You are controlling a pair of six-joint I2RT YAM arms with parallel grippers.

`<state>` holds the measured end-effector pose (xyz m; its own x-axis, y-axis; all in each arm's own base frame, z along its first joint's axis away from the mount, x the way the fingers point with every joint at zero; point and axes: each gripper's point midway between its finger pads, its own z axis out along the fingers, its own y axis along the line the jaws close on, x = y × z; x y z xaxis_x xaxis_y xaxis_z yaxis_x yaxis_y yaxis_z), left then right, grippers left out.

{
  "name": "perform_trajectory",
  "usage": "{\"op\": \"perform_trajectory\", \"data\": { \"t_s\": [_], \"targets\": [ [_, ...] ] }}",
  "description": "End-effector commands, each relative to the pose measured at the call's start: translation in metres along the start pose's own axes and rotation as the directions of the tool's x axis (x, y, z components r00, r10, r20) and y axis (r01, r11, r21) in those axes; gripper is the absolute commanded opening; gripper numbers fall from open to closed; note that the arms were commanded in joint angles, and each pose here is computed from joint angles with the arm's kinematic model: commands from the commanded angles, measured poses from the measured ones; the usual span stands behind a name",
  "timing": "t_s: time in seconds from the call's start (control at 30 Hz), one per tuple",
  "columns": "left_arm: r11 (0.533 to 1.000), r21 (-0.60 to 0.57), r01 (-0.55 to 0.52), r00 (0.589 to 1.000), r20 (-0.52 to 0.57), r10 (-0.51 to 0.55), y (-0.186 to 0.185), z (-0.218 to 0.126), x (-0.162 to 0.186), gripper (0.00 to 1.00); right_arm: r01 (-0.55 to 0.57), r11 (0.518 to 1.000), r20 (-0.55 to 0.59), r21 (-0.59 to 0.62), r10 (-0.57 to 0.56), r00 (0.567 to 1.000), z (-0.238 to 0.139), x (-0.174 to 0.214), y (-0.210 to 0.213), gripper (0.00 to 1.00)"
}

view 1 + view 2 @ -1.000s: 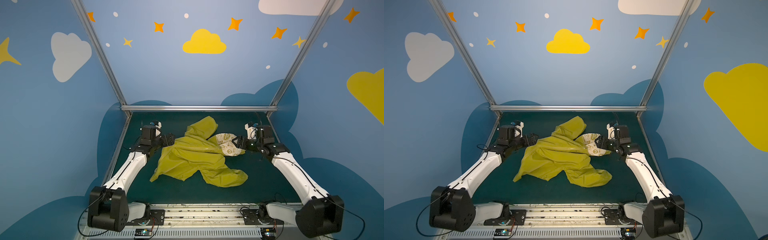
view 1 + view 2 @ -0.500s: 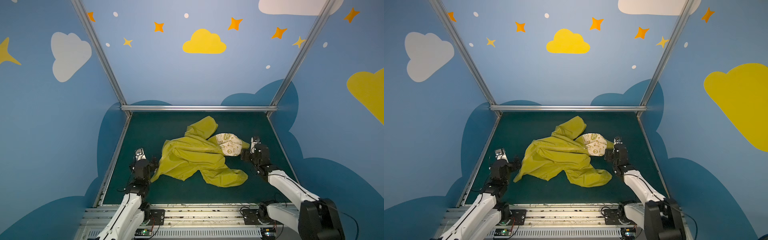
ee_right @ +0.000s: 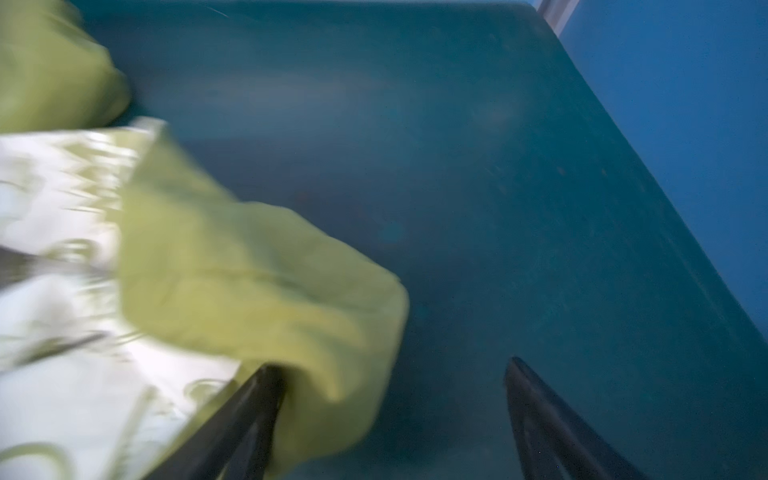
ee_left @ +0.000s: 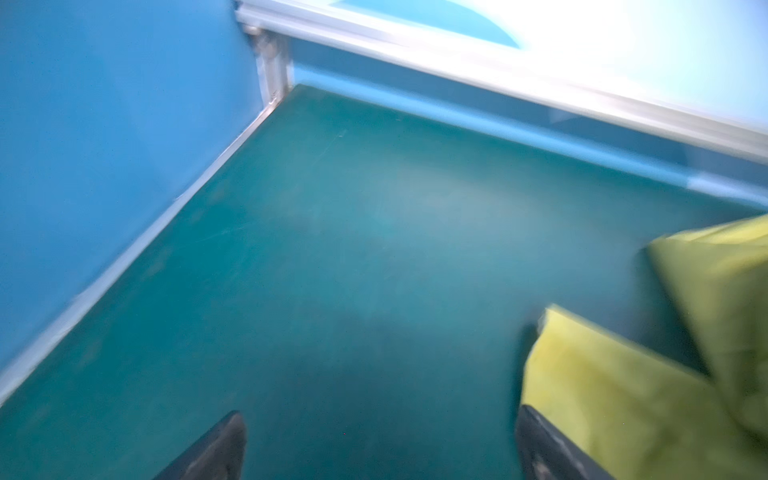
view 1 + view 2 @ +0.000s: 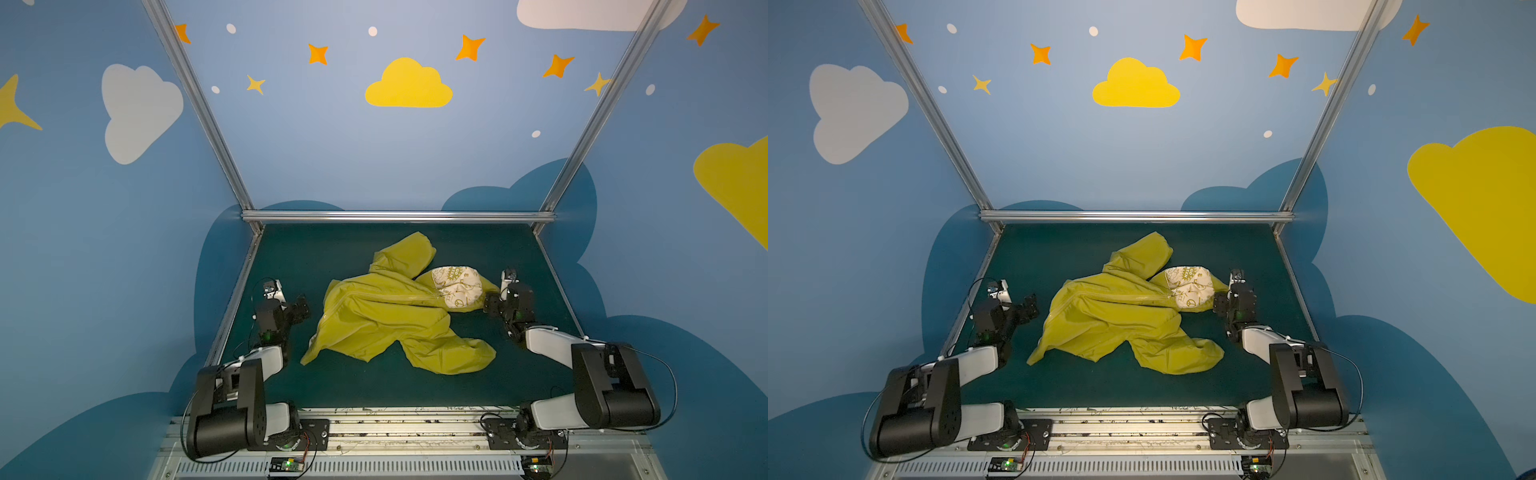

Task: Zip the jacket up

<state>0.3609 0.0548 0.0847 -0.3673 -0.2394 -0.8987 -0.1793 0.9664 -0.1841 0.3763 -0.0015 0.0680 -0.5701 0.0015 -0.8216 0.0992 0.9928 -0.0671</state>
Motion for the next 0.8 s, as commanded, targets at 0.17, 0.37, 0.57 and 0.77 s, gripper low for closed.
{"op": "perform_trajectory", "data": {
  "t_s": [0.17,0.37,0.57,0.77],
  "targets": [
    [0.962,0.186,-0.199,0.978,-0.020,0.206,-0.060,0.026,0.004,0.99,-0.082,0.996,0.054,-0.039,0.084,0.995,0.001,-0.023,0.000,0.93],
    [0.963,0.182,-0.197,0.979,-0.016,0.203,-0.060,0.026,0.003,0.99,-0.082,0.996,0.052,-0.038,0.084,0.995,0.001,-0.022,0.000,0.93],
    [0.963,0.183,-0.197,0.979,-0.018,0.203,-0.060,0.026,0.004,0.99,-0.077,0.996,0.042,-0.040,0.079,0.996,0.002,-0.023,0.002,0.93],
    [0.963,0.183,-0.198,0.979,-0.014,0.204,-0.060,0.025,0.003,0.99,-0.074,0.996,0.053,-0.044,0.077,0.996,0.001,-0.023,0.002,0.93]
  ]
}}
